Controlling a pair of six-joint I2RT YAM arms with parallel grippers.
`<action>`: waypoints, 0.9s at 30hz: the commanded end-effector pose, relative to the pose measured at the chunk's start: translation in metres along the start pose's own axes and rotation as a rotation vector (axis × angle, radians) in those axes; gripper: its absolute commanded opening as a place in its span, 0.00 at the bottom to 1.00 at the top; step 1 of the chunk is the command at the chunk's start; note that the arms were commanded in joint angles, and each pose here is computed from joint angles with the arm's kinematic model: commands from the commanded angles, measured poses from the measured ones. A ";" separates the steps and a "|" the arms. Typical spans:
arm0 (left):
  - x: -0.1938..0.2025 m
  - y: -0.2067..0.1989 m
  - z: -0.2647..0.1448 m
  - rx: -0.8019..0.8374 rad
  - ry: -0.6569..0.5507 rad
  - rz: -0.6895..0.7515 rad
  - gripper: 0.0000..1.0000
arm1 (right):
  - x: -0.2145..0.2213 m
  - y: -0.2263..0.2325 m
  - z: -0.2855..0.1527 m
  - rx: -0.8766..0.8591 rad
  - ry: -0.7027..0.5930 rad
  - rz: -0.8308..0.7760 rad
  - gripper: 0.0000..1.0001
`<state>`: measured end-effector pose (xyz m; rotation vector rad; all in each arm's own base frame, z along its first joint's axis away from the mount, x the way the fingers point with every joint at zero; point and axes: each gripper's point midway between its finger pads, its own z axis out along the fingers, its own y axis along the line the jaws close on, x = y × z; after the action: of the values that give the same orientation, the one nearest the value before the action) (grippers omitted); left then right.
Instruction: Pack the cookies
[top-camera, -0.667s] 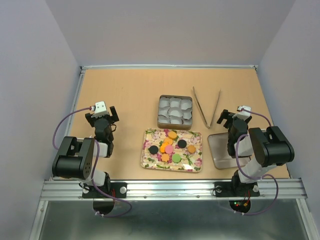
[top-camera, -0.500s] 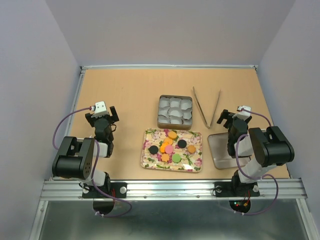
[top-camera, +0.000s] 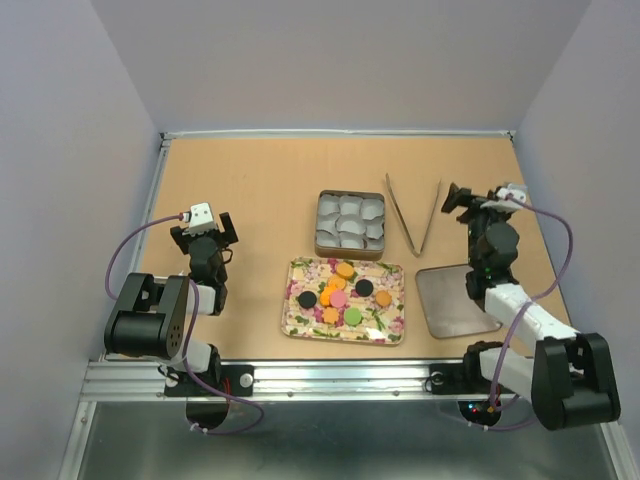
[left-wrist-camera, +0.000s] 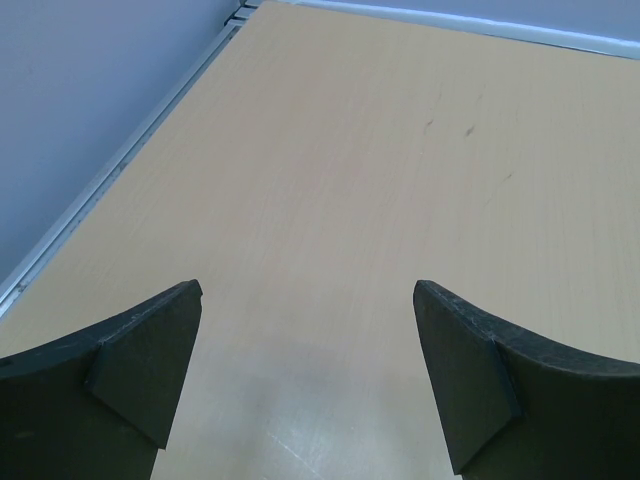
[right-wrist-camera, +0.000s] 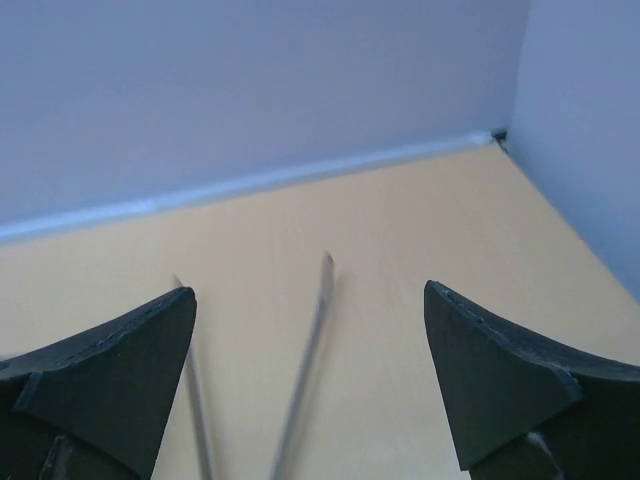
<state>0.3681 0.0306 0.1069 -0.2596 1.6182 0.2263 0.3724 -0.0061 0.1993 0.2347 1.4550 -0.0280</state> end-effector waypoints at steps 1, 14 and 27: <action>-0.068 0.000 0.000 0.002 -0.264 -0.096 0.99 | -0.117 0.018 0.020 0.018 -0.180 0.199 1.00; -0.069 0.000 0.001 0.002 -0.265 -0.096 0.99 | -0.081 0.126 -0.015 -0.257 0.748 0.505 1.00; -0.069 0.000 0.001 0.002 -0.265 -0.096 0.99 | 0.066 0.076 -0.073 0.035 1.336 0.072 1.00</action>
<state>0.3682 0.0306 0.1070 -0.2591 1.6176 0.2261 0.3273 0.0925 0.1167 0.4286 2.7864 0.2598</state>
